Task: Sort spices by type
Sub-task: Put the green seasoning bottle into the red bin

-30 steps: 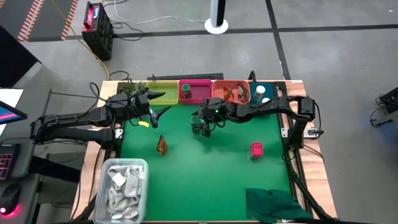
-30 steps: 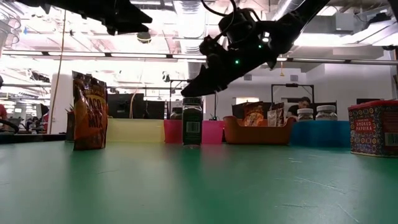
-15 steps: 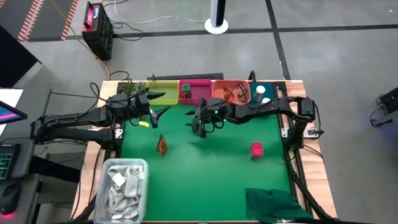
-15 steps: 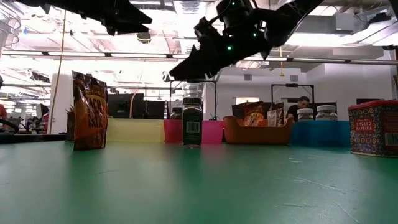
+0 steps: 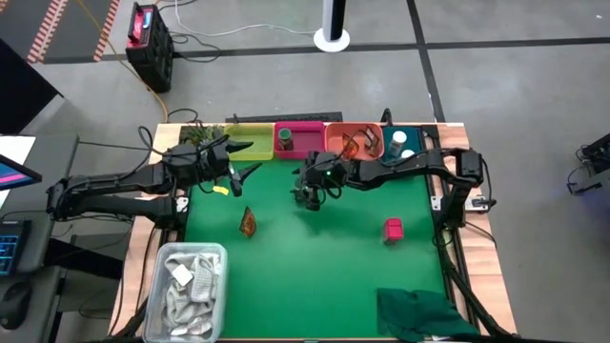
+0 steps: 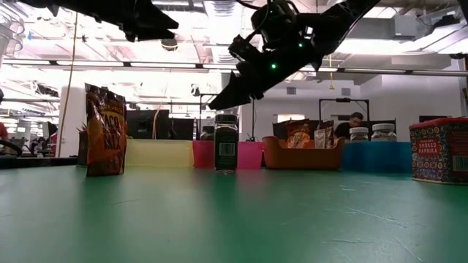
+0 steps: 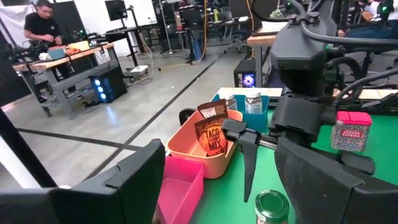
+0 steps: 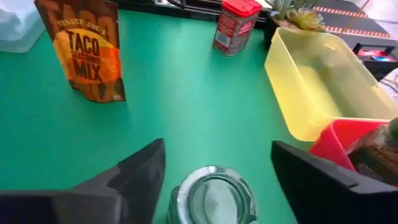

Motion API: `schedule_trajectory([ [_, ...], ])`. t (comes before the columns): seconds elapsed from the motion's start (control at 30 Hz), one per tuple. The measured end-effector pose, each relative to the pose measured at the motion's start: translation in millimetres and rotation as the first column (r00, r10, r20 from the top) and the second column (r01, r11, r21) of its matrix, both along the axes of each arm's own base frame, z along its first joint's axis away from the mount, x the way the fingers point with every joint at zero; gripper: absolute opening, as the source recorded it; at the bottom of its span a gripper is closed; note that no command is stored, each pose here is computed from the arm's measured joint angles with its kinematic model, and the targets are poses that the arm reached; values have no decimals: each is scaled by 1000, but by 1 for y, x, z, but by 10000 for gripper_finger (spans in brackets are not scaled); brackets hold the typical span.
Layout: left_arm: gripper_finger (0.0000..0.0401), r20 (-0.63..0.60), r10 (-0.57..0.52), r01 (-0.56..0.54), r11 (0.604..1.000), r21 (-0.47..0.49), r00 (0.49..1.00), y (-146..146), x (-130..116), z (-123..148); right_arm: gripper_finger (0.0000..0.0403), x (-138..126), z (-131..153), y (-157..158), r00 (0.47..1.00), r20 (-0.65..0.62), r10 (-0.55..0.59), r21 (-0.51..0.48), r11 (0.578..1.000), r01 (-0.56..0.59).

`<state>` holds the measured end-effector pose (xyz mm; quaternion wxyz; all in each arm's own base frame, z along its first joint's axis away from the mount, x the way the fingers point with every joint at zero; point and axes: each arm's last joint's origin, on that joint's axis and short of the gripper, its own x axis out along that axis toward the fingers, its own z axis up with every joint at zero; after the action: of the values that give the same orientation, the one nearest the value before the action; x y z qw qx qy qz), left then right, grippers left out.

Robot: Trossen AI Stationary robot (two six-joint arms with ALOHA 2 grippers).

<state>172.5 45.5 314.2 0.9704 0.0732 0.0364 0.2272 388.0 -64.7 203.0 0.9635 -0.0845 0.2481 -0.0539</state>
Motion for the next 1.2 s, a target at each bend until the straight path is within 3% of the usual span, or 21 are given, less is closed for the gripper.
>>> schedule_trajectory([
  [0.13,290,-3,0,0,1000,0,1000,0,0,0,379,0,0,1,1000,-2,3,-2,1000,-3],
  [0.23,290,-8,5,-5,1000,-1,1000,0,0,-1,395,0,0,0,1000,-1,-5,7,1000,5],
  [0.77,290,-5,8,-8,1000,-2,1000,0,0,0,340,9,21,-9,966,-256,-41,106,992,70],
  [0.97,290,-8,10,-10,1000,-2,1000,0,0,0,330,28,23,-11,925,-378,26,141,990,30],
  [1.2,290,-48,142,-143,990,-17,989,1,-18,-1,333,47,11,-12,866,-493,78,128,992,-17],
])
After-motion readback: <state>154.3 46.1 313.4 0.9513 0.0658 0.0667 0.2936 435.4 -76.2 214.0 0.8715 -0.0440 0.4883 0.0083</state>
